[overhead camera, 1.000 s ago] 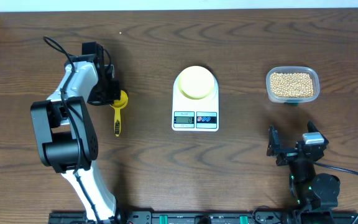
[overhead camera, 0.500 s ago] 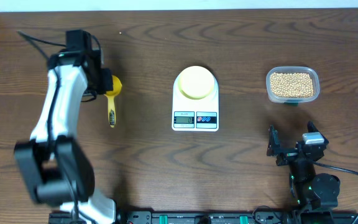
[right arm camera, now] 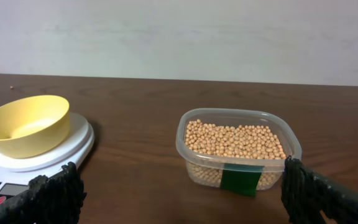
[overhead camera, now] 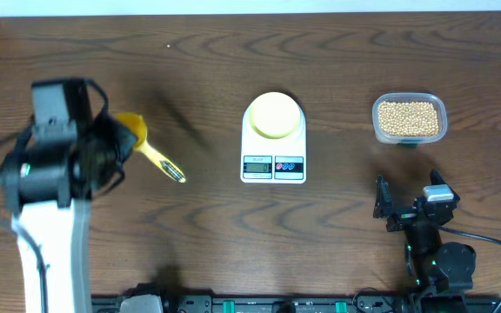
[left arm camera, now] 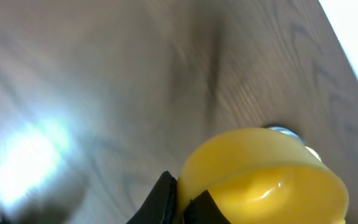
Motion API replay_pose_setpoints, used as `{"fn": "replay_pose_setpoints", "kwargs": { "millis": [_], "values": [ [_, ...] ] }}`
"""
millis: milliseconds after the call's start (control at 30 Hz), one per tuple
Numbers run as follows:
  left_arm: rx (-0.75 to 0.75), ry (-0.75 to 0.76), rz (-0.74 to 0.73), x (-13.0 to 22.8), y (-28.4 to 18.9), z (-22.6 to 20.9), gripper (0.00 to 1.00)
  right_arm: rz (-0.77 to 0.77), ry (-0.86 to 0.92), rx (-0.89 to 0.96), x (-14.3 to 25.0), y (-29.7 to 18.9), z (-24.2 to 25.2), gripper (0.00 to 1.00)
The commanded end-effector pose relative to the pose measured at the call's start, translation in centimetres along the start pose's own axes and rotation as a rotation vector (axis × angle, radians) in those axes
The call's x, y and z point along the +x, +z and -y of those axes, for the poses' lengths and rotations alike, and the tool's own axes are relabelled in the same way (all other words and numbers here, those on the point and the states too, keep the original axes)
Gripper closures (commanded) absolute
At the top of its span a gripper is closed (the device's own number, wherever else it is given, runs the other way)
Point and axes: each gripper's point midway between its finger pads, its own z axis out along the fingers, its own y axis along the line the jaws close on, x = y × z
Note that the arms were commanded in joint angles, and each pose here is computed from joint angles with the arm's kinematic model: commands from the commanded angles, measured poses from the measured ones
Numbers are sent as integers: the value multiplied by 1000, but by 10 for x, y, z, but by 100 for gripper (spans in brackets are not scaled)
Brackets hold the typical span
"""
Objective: Scoop item into bowl and weigh 50g on scale
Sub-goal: 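Lift the yellow scoop with the left gripper toward the scale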
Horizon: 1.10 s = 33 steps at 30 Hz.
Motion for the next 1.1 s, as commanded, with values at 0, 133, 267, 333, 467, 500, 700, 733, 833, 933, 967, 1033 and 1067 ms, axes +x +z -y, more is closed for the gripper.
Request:
{"fn": "replay_pose_setpoints", "kwargs": {
  "millis": [0,133,267,333,467,500,700,733,833,933,967,1033,1067],
  "values": [
    [-16,-278,-23,20,-26,-19,93,0,-8,-3,1,0,-1,1],
    [-104,-433,-74,45,-38,-44,93,0,-8,-3,1,0,-1,1],
    [-172,-537,-104,57,-41,-56,93,0,-8,-3,1,0,-1,1],
    [-191,-567,-111,59,-41,-59,93,0,-8,-3,1,0,-1,1],
    [-194,-584,-128,62,-39,-57,93,0,-8,-3,1,0,-1,1],
    [-191,-590,-139,63,-39,-56,92,0,-8,-3,1,0,-1,1],
    [-148,-595,-169,62,-35,-43,93,0,-8,-3,0,0,-1,1],
    [-138,-595,-167,60,-34,-41,93,0,-8,-3,0,0,-1,1],
    [-116,-595,-157,55,-31,-35,93,0,-7,-6,1,0,-2,1],
    [-105,-594,-153,52,-28,-32,93,0,-7,-10,0,0,-2,1],
    [-104,-594,-153,51,-27,-31,93,1,-7,-10,0,0,-2,1],
    [-100,-594,-152,49,-26,-29,93,20,-5,-24,-4,0,-5,1],
    [-98,-594,-151,48,-25,-28,93,36,-6,-43,-8,-1,-8,1]
  ]
}}
